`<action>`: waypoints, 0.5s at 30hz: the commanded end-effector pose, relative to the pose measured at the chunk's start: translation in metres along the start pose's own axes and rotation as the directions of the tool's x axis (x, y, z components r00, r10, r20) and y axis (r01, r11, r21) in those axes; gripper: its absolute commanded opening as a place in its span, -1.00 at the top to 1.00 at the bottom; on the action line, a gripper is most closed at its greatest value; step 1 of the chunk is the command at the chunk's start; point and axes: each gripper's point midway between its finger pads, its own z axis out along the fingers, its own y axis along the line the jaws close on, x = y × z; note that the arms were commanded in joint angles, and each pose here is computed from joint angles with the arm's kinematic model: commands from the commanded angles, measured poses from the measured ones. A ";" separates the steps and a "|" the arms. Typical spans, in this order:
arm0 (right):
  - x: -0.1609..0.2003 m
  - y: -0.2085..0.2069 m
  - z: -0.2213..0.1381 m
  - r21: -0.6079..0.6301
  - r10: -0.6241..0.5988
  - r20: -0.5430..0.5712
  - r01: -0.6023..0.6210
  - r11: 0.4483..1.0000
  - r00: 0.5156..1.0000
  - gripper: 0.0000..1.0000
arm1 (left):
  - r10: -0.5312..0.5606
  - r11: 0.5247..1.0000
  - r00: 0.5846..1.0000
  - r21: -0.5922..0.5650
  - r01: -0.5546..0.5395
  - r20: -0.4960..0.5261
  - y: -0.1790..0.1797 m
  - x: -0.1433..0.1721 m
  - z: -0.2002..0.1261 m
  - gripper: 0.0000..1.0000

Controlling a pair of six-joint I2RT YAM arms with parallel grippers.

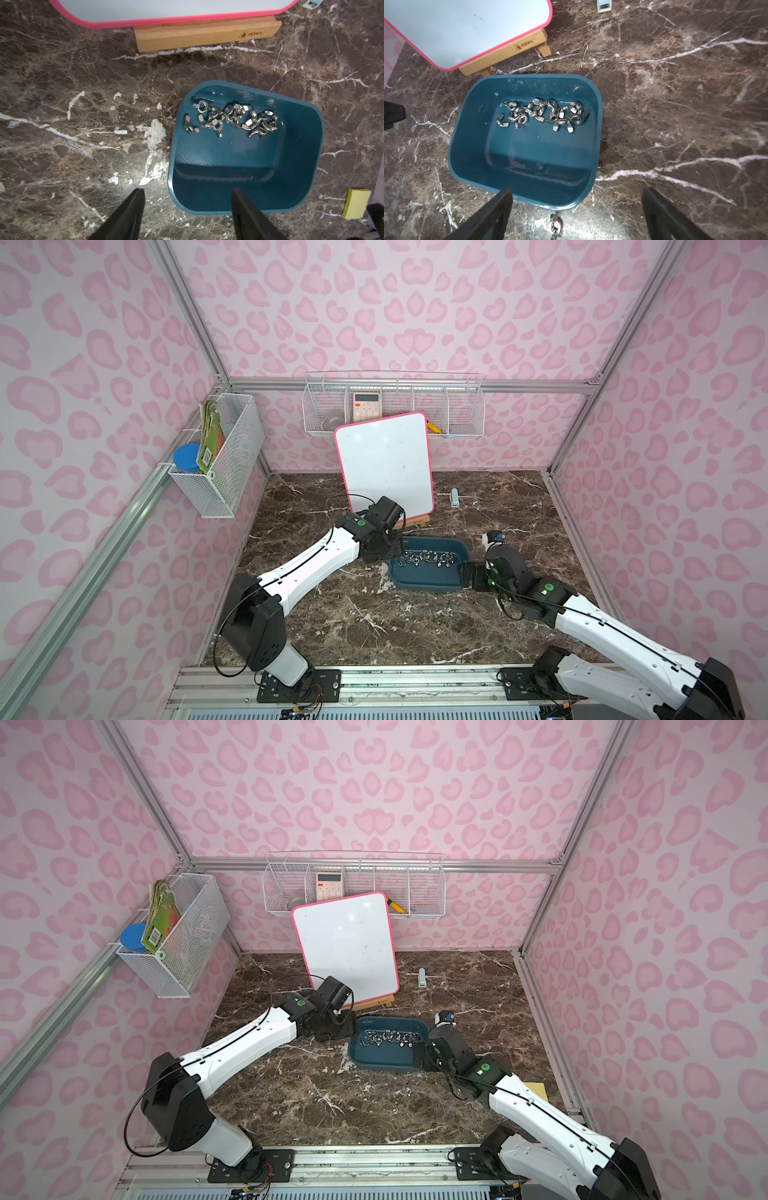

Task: Take out the wing nut from the storage box
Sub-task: Pick up the wing nut from the storage box.

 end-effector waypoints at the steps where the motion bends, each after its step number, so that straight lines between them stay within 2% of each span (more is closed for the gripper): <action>1: -0.011 0.005 -0.002 -0.037 -0.057 0.029 0.058 0.998 0.998 -0.98 | -0.051 0.997 0.998 -0.059 0.049 -0.027 0.001 0.003 0.013 -0.16; 9: -0.019 -0.001 -0.002 -0.058 -0.054 0.054 0.057 0.997 0.997 -0.98 | -0.031 0.997 0.994 -0.070 0.024 -0.104 -0.027 0.005 0.048 0.03; 15: -0.022 -0.003 -0.004 -0.064 -0.046 0.064 0.050 0.997 0.997 -0.98 | -0.030 0.992 0.990 -0.125 0.013 -0.135 -0.026 0.004 0.066 0.04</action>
